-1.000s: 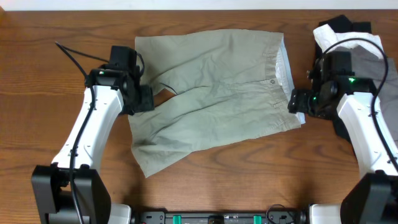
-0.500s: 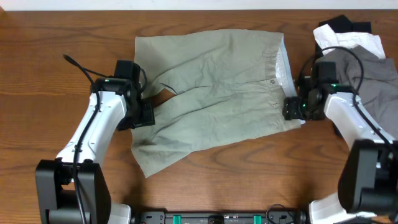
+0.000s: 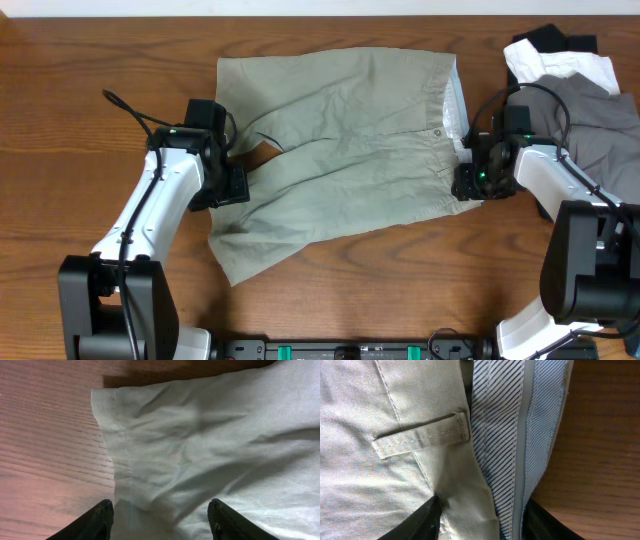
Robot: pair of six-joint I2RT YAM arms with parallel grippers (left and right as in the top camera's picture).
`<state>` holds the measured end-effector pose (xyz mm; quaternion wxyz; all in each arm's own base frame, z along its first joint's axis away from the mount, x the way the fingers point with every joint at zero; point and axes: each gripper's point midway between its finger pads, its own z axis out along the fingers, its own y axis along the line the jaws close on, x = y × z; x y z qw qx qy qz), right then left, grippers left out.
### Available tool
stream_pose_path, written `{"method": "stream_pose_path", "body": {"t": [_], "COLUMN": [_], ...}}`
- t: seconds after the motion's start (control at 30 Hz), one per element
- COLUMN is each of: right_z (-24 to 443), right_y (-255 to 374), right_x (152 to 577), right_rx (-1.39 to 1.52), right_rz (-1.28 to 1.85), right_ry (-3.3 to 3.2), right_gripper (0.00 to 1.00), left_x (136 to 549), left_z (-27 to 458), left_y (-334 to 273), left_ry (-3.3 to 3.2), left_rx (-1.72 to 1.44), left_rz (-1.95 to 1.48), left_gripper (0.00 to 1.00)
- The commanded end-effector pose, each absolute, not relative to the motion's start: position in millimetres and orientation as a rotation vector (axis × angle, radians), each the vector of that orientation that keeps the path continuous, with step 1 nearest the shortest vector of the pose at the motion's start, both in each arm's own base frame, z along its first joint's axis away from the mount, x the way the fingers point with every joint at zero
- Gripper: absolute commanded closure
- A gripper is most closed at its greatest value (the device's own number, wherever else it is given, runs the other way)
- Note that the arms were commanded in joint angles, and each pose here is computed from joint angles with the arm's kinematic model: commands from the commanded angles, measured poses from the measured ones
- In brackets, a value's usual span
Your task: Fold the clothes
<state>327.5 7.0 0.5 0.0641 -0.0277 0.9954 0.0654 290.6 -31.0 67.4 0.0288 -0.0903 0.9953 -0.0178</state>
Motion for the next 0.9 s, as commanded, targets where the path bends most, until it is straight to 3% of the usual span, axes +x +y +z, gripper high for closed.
{"method": "stream_pose_path", "body": {"t": [0.0, 0.47, 0.87], "right_z": [-6, 49, 20], "right_y": [8, -3, 10], "right_x": [322, 333, 306], "right_rx": [-0.094, -0.009, -0.007], "right_rz": [0.210, 0.109, 0.227], "right_ry": [3.033, 2.896, 3.025], "right_gripper": [0.49, 0.41, 0.44], "left_x": [288, 288, 288], "left_z": [63, 63, 63], "left_y": [-29, -29, -29], "left_ry": [3.086, 3.087, 3.087], "left_rx": [-0.300, -0.300, -0.300], "left_rz": [-0.048, -0.049, -0.049], "left_gripper": [0.37, 0.37, 0.37]}}
